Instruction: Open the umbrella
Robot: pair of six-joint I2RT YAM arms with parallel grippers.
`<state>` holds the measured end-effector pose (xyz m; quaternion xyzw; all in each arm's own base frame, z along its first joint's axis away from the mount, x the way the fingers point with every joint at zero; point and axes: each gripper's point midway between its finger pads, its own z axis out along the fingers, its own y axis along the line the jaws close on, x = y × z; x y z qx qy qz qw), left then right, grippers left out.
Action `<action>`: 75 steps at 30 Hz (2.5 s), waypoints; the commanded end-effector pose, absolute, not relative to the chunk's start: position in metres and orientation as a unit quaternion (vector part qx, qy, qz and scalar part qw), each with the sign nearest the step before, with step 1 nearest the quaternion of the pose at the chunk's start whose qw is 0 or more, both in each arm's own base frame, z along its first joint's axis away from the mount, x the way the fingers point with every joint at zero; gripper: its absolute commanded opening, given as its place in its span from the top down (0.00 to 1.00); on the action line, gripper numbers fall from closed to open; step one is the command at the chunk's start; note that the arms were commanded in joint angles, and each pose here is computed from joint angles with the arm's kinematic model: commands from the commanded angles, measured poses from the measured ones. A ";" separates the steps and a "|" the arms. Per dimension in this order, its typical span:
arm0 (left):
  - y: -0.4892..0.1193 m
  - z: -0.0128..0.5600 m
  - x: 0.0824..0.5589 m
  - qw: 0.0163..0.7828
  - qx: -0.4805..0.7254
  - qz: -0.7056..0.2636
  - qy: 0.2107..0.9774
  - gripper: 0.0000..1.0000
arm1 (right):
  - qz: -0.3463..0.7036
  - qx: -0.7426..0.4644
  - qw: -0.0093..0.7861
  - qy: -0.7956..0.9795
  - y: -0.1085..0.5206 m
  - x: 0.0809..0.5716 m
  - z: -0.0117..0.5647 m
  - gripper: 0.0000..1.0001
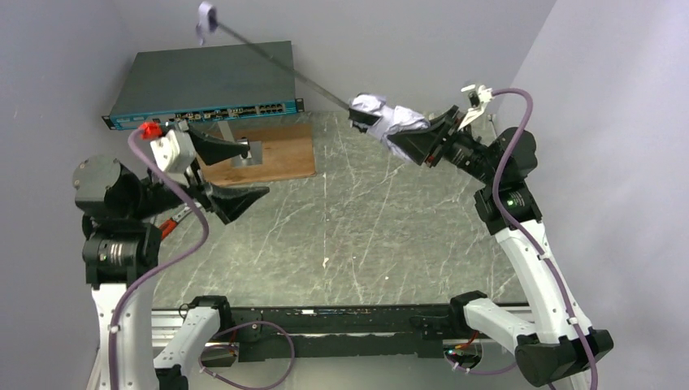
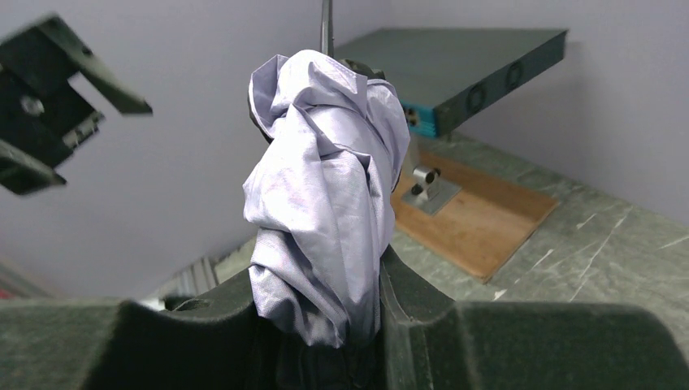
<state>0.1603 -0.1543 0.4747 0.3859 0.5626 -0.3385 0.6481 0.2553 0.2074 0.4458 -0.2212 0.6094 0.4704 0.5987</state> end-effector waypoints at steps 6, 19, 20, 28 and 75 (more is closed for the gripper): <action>-0.172 0.494 0.202 0.630 0.407 -0.371 0.547 0.06 | 0.535 -0.163 0.648 0.517 0.203 0.267 0.520 1.00; -0.258 0.491 0.206 0.682 0.681 -0.021 0.265 0.31 | 0.571 -0.303 0.540 0.538 0.230 0.235 0.465 1.00; -0.264 0.491 0.207 0.684 0.683 -0.012 0.258 0.34 | 0.574 -0.303 0.535 0.542 0.230 0.234 0.461 1.00; -0.300 0.472 0.210 0.674 0.687 -0.034 0.271 0.39 | 0.561 -0.311 0.512 0.571 0.229 0.229 0.445 1.00; -0.318 0.341 0.201 0.529 0.774 -0.014 0.348 1.00 | 0.579 -0.310 0.514 0.552 0.231 0.201 0.413 1.00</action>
